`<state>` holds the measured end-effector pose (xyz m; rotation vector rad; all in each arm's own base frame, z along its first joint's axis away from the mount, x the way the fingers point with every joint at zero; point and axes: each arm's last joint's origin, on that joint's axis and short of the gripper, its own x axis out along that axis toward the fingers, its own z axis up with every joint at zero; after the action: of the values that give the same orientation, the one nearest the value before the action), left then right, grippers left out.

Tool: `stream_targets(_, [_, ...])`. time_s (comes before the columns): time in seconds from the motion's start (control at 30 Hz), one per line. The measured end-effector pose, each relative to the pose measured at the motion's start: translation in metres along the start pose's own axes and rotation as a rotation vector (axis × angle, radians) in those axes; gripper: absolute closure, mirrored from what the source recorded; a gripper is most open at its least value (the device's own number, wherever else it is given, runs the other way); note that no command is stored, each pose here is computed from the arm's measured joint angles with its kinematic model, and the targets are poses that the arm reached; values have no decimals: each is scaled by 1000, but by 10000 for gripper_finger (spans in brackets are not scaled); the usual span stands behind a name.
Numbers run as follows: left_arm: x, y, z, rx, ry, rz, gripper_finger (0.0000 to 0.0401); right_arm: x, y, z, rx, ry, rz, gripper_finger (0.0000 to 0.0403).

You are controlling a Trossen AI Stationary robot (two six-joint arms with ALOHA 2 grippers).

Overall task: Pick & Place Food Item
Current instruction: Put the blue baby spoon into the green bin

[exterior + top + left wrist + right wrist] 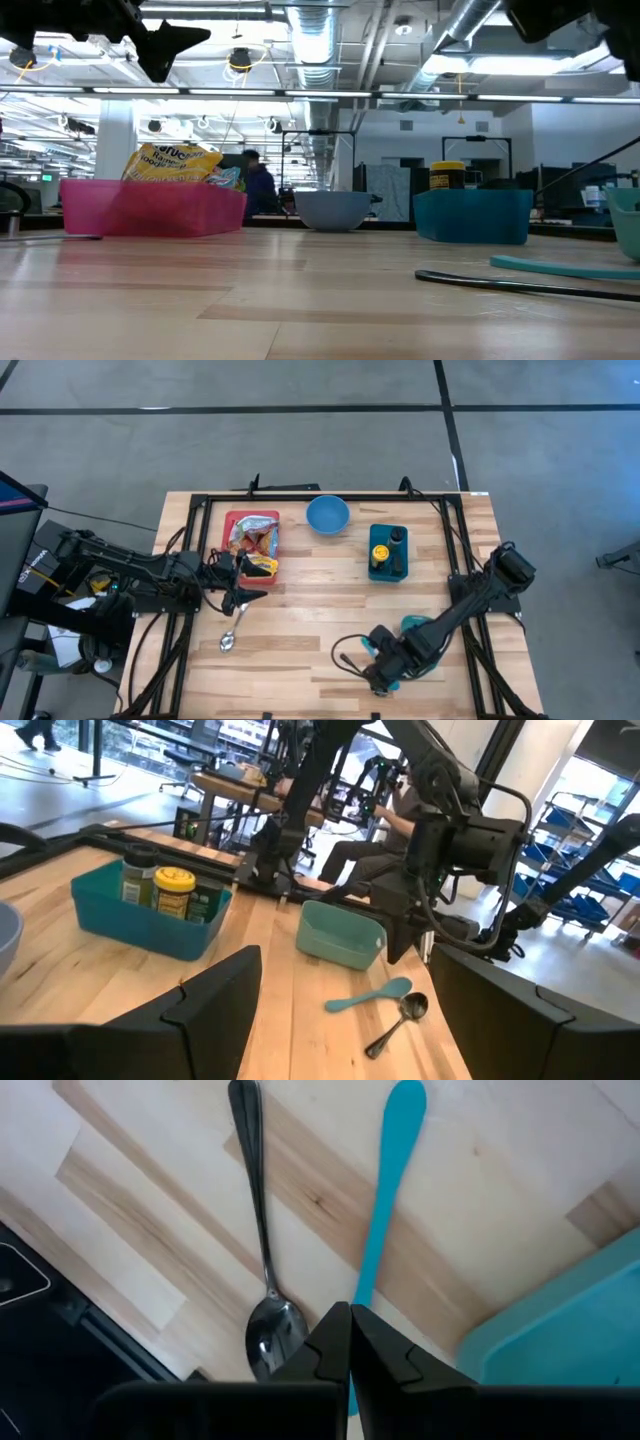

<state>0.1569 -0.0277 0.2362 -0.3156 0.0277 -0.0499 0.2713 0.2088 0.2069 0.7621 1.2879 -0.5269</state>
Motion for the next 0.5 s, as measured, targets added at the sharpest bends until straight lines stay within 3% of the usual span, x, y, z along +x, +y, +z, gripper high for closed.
stream_targets(0.5, [0, 0, 0, 0, 1, 1, 115, 9, 10, -7, 42, -47, 32, 403])
